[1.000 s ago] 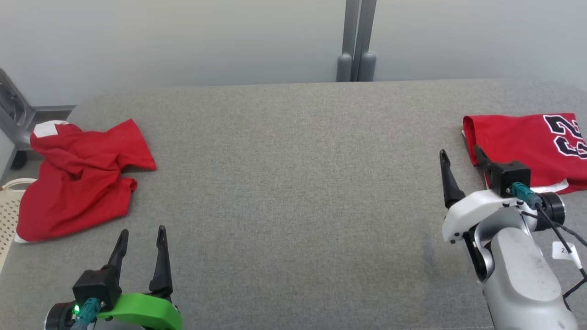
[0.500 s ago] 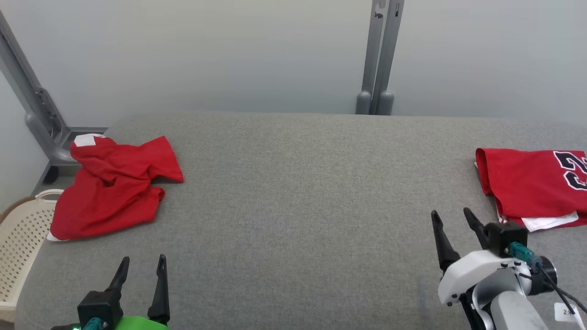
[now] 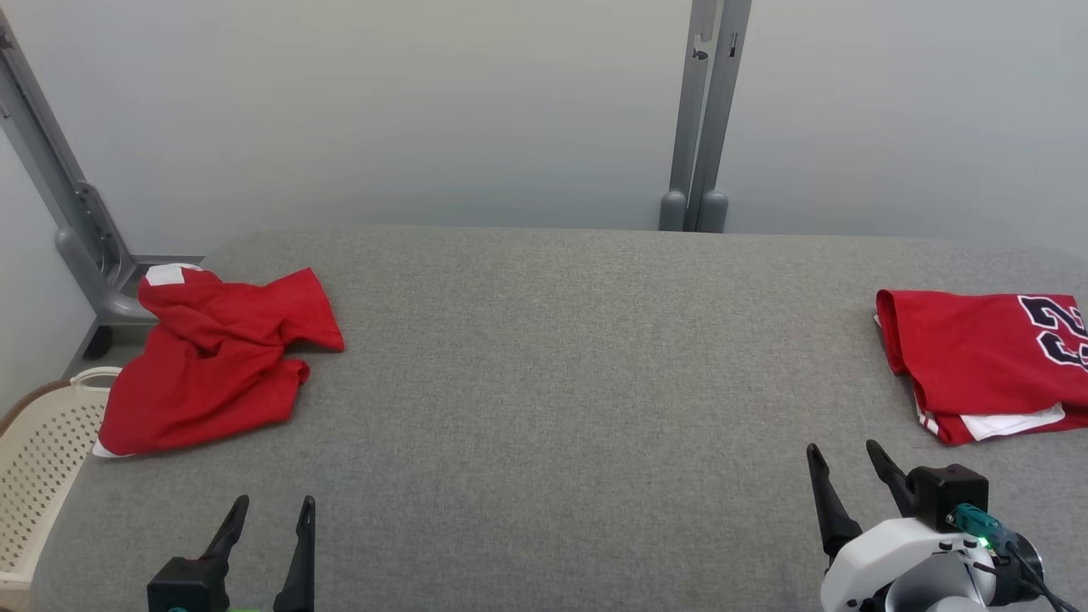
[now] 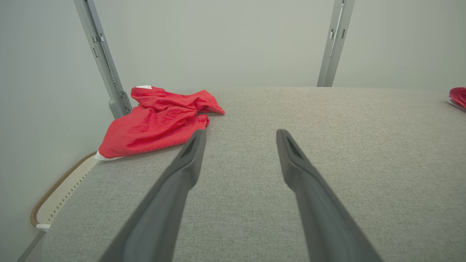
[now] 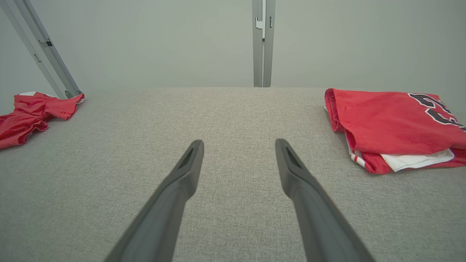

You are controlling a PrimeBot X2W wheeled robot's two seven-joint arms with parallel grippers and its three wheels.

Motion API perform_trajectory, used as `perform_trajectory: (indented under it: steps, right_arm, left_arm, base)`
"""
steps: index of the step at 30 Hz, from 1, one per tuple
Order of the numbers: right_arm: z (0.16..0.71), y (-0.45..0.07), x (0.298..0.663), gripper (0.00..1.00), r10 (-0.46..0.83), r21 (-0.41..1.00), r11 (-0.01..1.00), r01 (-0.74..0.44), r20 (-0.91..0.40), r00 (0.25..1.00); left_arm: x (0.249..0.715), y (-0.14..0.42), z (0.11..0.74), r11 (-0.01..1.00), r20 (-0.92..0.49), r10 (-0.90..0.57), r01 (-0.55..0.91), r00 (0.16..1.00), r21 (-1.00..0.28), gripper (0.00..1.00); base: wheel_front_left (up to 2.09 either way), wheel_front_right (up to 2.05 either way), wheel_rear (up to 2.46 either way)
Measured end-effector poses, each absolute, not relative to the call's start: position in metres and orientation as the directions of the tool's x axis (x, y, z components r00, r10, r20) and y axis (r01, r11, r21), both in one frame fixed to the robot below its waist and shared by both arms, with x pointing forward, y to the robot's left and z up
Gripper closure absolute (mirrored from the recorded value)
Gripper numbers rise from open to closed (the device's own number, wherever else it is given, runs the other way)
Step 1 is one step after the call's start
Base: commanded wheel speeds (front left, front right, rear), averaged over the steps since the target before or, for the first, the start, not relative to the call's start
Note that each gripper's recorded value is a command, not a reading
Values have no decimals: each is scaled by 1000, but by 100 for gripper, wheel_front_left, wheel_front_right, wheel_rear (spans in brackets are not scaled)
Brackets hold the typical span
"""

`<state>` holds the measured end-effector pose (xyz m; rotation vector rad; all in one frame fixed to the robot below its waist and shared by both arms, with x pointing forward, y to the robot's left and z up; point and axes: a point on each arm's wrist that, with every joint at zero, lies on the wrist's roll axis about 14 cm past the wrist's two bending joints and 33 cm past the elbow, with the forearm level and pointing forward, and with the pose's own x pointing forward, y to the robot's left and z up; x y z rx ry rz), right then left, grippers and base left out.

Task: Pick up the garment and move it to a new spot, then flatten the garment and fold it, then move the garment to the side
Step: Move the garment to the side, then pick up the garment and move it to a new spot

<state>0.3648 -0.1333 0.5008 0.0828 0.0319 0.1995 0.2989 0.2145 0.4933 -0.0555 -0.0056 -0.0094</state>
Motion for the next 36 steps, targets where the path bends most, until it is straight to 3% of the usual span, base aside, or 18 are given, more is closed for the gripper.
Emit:
perform_trajectory:
  steps: [19,36]
  right_arm:
    - [500,-133,365,0,201,95,976,-198,-23,979]
    - [499,-63,375,0,393,105,916,-388,-33,919]
  left_arm:
    - [299,216,494,999,-1,2,-2,1000,-50,0]
    - [264,264,491,985,-15,168,-168,986,-43,0]
  base:
    - [0,0,0]
    - [0,0,0]
